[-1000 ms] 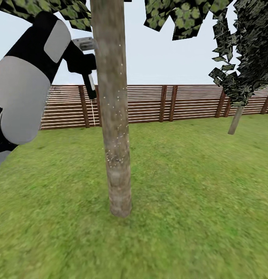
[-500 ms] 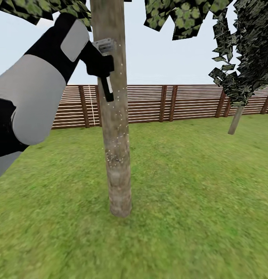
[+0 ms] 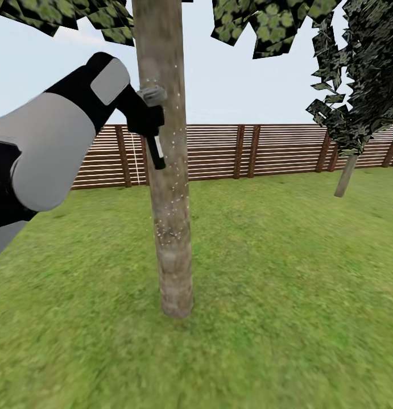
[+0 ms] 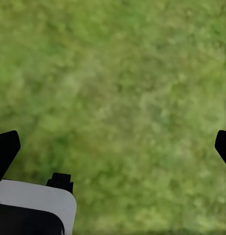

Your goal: In the garden, pick up the pesticide atomizer on the floor and spray pesticide onto both trees until each tree trunk is fully covered.

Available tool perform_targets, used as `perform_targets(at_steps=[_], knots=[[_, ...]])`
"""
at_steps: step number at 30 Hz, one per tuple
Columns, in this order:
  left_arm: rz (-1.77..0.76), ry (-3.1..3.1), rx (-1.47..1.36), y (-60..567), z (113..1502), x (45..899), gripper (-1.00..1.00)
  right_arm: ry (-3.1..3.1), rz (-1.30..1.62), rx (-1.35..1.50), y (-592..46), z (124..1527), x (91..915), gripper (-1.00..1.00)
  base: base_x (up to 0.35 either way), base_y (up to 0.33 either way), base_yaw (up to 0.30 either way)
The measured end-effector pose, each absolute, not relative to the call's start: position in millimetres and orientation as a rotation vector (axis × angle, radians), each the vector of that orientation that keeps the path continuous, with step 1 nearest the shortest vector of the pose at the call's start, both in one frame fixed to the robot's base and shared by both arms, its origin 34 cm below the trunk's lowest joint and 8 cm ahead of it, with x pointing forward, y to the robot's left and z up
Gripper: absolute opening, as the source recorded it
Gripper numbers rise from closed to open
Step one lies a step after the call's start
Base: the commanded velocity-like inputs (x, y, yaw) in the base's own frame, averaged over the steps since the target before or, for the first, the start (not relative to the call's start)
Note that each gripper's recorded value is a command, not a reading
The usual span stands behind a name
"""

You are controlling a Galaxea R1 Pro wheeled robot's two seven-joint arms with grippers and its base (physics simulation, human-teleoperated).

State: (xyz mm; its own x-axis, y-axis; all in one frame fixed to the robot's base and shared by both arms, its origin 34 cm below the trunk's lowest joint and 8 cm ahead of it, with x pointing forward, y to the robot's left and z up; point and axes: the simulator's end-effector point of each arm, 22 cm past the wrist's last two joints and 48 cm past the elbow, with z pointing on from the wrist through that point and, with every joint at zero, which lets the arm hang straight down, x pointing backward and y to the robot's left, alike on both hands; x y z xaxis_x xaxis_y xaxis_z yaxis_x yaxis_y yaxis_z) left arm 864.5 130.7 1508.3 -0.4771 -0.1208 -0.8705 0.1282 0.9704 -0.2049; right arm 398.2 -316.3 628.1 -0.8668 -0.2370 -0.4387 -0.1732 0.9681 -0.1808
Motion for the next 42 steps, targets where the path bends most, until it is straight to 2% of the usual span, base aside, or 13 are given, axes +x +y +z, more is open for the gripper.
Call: perform_targets(at_steps=[9, 15, 19, 23, 42], knots=[[-0.331, 2.1, 0.049, 100, 1485, 861, -1.0, 2.645, -0.186, -0.292, -316, 628, 398, 1.0, 0.0, 0.0, 0.0], [-0.308, 2.138, 0.003, 109, 1453, 870, -1.0, 2.645, -0.186, -0.293, -316, 628, 398, 1.0, 0.0, 0.0, 0.0], [-0.115, 2.106, 0.008, 144, 1455, 879, -1.0, 2.645, -0.186, -0.292, -316, 628, 398, 1.0, 0.0, 0.0, 0.0], [-0.028, 2.102, 0.013, 160, 1451, 882, -1.0, 2.645, -0.186, -0.293, -316, 628, 398, 1.0, 0.0, 0.0, 0.0], [-0.045, 2.217, -0.045, 162, 1240, 901, -1.0, 2.645, -0.187, -0.292, -316, 628, 398, 1.0, 0.0, 0.0, 0.0]])
